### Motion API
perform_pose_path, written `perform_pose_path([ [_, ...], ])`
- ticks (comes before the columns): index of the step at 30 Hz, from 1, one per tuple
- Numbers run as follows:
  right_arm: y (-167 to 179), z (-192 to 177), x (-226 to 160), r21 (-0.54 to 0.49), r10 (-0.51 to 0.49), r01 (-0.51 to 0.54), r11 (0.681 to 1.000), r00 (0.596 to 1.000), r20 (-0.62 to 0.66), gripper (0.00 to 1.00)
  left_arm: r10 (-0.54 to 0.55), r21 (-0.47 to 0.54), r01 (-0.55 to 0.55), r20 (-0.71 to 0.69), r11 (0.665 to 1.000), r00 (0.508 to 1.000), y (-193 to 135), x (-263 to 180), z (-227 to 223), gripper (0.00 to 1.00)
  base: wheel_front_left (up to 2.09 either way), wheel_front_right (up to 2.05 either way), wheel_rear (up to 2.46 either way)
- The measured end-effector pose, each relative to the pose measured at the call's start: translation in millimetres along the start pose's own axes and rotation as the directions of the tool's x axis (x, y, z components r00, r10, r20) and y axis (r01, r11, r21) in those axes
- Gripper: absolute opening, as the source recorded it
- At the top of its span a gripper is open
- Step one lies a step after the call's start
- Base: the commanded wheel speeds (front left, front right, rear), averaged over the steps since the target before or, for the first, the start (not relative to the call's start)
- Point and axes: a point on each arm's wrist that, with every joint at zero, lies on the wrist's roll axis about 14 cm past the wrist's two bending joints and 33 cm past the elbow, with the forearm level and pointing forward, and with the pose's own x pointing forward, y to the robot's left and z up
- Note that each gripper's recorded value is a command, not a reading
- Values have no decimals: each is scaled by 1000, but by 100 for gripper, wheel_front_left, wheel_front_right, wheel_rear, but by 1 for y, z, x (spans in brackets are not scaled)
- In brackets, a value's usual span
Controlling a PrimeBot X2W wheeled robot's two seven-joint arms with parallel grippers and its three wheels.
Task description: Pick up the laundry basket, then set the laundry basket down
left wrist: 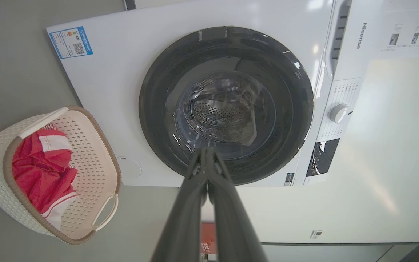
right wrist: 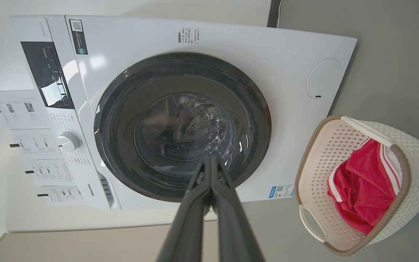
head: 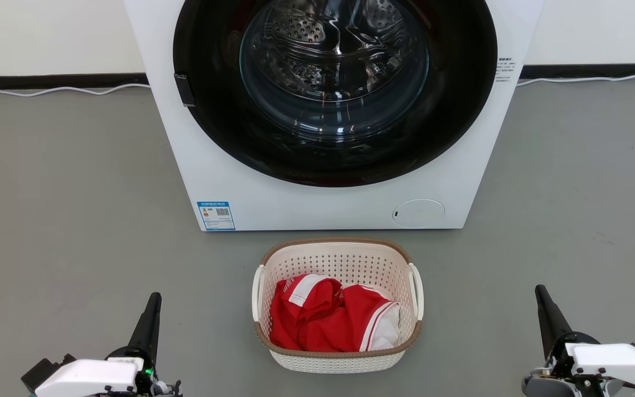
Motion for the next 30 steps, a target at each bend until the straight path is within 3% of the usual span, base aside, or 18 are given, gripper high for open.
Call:
perform_pose_path([
  [10, 8, 0, 1, 114, 31, -30, 993, 999, -8, 0, -45, -97, 44, -11, 994, 999, -12, 5, -1, 0, 0, 0, 0],
  [30, 8, 0, 1, 115, 31, -30, 993, 999, -8, 0, -46, -101, 44, -10, 994, 999, -12, 5, -1, 0, 0, 0, 0],
])
